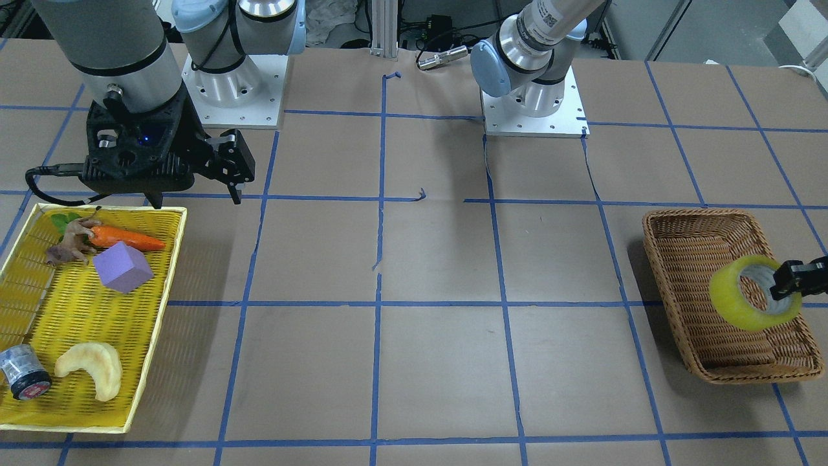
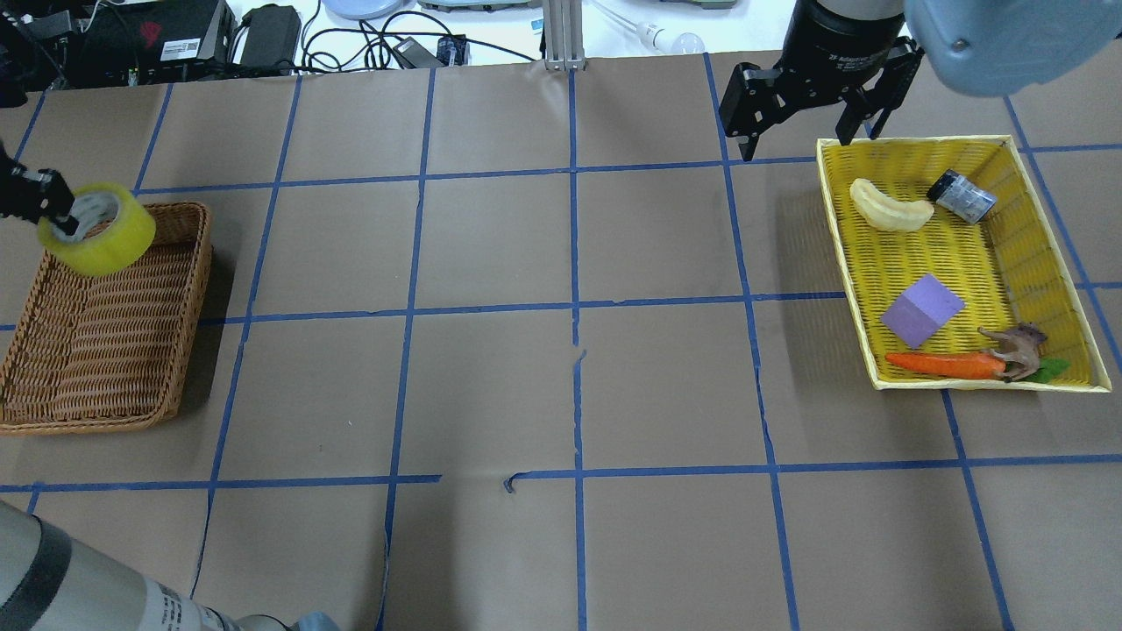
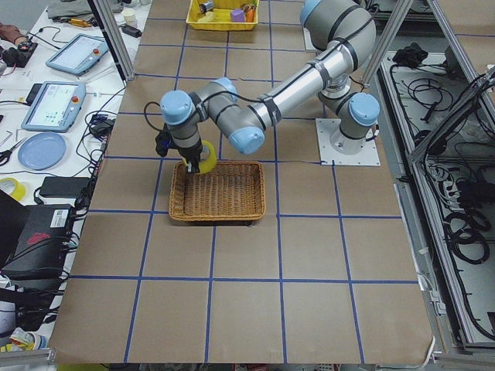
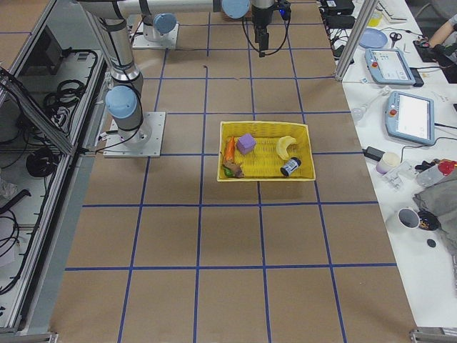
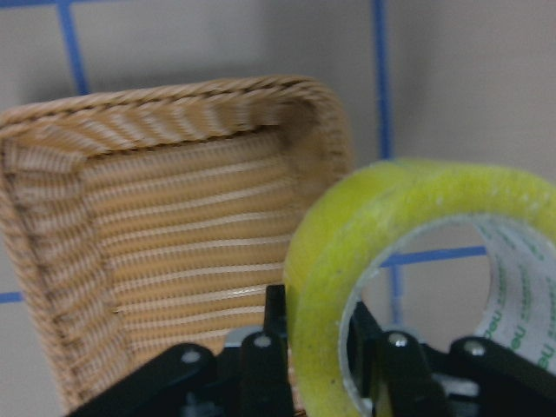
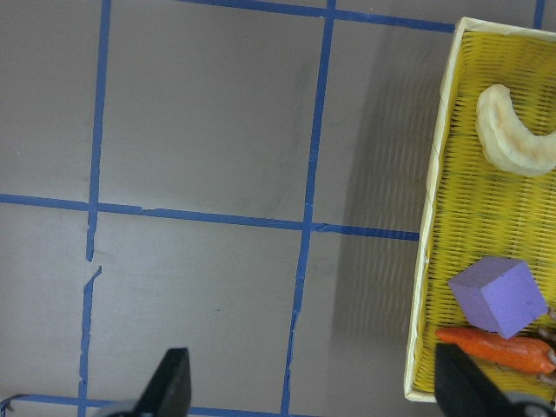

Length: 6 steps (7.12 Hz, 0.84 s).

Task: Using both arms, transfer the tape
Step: 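Carry the tape roll with the left gripper into the wicker basket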

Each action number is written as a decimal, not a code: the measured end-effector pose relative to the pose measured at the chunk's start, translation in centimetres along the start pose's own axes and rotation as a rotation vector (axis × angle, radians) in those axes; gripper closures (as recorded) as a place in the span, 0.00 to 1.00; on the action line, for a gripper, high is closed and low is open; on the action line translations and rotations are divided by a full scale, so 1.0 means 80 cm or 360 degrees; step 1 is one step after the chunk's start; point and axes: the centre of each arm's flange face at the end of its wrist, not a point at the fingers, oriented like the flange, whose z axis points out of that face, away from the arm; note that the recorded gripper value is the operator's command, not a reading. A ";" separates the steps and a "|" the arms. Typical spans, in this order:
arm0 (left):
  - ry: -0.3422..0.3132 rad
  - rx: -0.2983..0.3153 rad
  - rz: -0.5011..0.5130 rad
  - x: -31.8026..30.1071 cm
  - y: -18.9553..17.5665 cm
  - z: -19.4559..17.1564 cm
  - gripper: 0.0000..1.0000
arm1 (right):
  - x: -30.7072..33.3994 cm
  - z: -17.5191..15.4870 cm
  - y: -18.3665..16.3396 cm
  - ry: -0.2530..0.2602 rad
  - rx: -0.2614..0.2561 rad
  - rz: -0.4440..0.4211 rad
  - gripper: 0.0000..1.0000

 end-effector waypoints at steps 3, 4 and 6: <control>-0.0007 0.0006 -0.0076 -0.032 0.045 0.084 0.63 | 0.000 0.000 0.000 0.0000 0.0000 0.0000 0.00; 0.0005 0.0004 -0.0083 -0.029 0.049 0.093 0.01 | 0.000 0.000 0.000 0.0000 0.0000 0.0000 0.00; 0.0006 -0.0010 -0.0123 -0.022 0.053 0.085 0.00 | 0.000 0.000 0.000 0.0001 0.0000 -0.0001 0.00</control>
